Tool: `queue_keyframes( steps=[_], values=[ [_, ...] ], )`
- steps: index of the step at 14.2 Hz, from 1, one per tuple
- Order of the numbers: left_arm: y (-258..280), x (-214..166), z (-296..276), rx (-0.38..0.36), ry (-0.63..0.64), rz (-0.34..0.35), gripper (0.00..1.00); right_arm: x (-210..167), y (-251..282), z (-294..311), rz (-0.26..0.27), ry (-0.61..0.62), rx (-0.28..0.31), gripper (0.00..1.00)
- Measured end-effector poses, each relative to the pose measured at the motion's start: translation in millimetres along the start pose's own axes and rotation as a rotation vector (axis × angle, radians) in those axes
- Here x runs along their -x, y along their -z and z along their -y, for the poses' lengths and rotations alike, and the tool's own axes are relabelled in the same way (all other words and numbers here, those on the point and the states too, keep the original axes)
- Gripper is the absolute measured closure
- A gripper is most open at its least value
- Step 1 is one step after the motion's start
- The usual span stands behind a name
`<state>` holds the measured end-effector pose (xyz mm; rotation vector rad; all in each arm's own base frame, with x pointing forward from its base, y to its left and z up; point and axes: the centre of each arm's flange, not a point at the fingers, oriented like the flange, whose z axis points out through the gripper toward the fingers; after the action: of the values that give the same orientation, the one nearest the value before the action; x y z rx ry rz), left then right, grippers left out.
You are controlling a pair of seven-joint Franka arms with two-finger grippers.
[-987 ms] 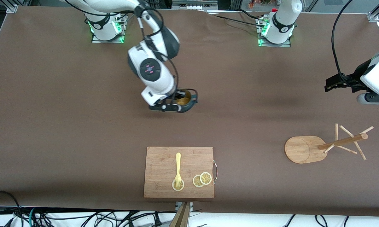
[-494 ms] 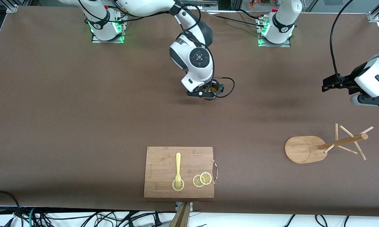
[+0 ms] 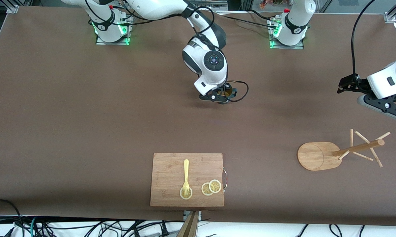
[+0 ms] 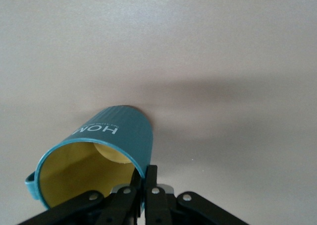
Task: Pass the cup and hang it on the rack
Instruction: 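Set the mug down, open the right gripper while the left gripper approaches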
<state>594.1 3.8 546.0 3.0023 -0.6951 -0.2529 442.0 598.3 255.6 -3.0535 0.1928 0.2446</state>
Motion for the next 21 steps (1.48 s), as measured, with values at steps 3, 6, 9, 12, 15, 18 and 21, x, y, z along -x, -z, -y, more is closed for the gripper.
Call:
queue_keyframes(
  steps=[3, 6, 9, 12, 15, 18, 21],
  values=[
    [-19.3, -7.9, -10.3, 0.076, -0.152, 0.01, 0.0, 0.3, -4.2, 0.2, 0.001, -0.038, 0.003, 0.96],
    [-57.6, -14.4, -14.2, 0.143, -0.326, 0.051, 0.0, 5.5, -5.6, 3.1, 0.001, -0.044, 0.005, 0.96],
    [-87.6, -20.1, -19.0, 0.177, -0.485, 0.038, 0.0, 5.2, -5.0, 3.3, -0.001, -0.047, 0.004, 0.81],
    [-125.9, -26.4, -24.1, 0.225, -0.653, -0.05, 0.0, 0.7, 1.9, 3.6, -0.012, -0.051, -0.004, 0.68],
    [-164.5, -27.8, -25.6, 0.233, -0.812, -0.137, 0.0, -5.2, 17.4, 2.2, -0.019, -0.058, -0.002, 0.37],
    [-201.1, -24.2, -31.4, 0.27, -0.921, -0.239, 0.0, -26.7, 67.8, -16.3, -0.04, -0.042, 0.012, 0.07],
    [-249.2, -12.4, -39.0, 0.316, -0.927, -0.357, 0.0, -59.6, 151.0, -65.8, -0.045, -0.065, 0.045, 0.0]
  ],
)
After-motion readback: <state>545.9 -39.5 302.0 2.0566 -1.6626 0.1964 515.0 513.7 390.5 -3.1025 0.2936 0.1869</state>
